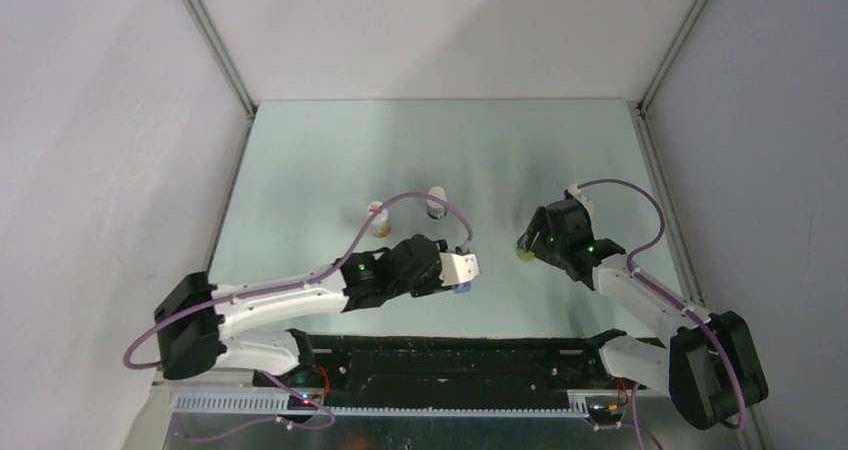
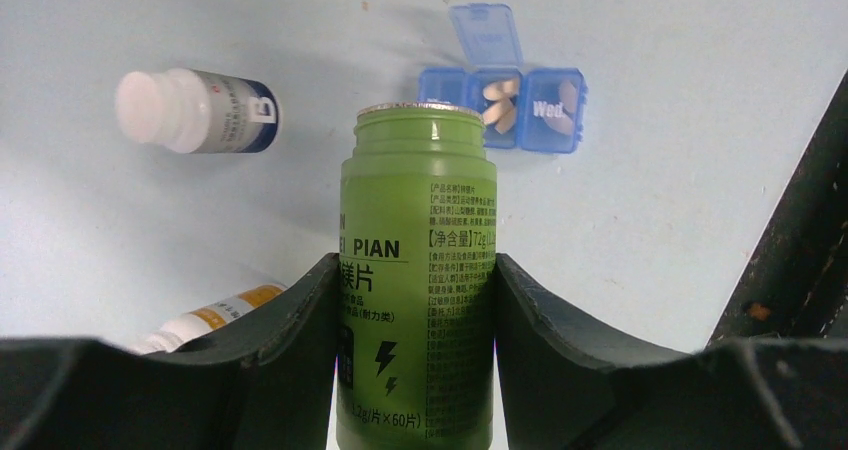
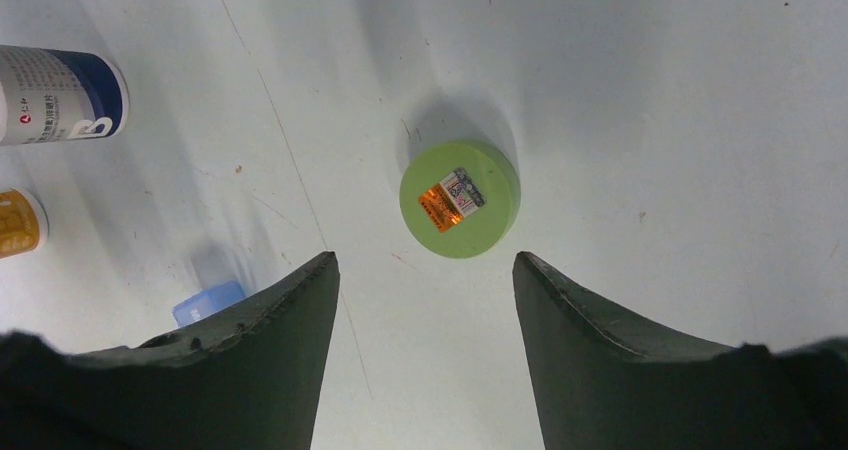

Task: Sort the pills into containers
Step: Pick up the lid of the pill bottle at the center of the board.

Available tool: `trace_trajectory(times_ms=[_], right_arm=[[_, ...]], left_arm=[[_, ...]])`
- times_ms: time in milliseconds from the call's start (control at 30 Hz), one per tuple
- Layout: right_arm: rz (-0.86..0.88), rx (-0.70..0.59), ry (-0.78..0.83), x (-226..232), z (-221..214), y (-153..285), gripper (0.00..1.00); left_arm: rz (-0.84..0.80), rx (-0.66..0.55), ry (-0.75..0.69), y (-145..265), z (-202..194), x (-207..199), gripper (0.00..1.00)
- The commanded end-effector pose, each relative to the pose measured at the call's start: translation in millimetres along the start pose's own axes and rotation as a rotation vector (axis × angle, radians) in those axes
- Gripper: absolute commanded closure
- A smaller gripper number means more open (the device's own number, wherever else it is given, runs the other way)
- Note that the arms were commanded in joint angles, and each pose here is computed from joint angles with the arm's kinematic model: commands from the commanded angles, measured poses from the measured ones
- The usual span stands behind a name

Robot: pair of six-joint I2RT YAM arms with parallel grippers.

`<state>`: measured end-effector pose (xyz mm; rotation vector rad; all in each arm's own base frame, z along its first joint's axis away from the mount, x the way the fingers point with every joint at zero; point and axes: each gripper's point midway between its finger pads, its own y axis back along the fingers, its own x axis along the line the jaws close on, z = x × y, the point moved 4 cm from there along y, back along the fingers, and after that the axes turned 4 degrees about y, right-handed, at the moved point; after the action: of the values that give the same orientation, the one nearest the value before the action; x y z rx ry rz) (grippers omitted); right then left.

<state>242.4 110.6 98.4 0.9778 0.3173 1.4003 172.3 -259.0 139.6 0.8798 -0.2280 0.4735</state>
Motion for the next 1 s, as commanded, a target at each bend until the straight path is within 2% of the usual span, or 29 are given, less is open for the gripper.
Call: trace_trajectory(times_ms=[0, 133, 167, 233, 333, 433, 600, 733, 800, 967], right_arm=[[-0.008, -0.017, -0.002, -2, 3, 1, 0.29], [-0.035, -0.016, 0.028, -7, 2, -1, 0.16], [-0.044, -0.017, 0.039, -8, 1, -2, 0.10], [-0.053, -0.011, 0.053, -9, 0, -4, 0.05], [-0.066, 0.009, 0.070, -10, -3, -10, 0.02], [-0.076, 0.036, 0.091, -9, -6, -17, 0.03], [-0.116, 0.079, 0.128, -10, -9, -27, 0.12], [-0.143, 0.101, 0.163, -4, -9, -34, 0.16], [-0.146, 0.114, 0.174, -1, -11, -36, 0.18], [-0.226, 0.117, 0.209, -3, -10, -39, 0.24]], left_arm=[[0.069, -0.225, 0.127, 20, 28, 22, 1.00], [0.121, -0.391, 0.234, 35, 39, 39, 1.00], [0.148, -0.464, 0.275, 42, 45, 47, 1.00], [0.171, -0.572, 0.334, 52, 53, 57, 1.00], [0.211, -0.710, 0.409, 69, 65, 72, 1.00], [0.242, -0.842, 0.461, 91, 82, 85, 1.00], [0.247, -1.045, 0.518, 124, 97, 90, 1.00], [0.300, -1.306, 0.609, 169, 102, 101, 1.00], [0.302, -1.386, 0.639, 181, 101, 101, 1.00], [0.263, -1.421, 0.638, 187, 103, 97, 1.00]])
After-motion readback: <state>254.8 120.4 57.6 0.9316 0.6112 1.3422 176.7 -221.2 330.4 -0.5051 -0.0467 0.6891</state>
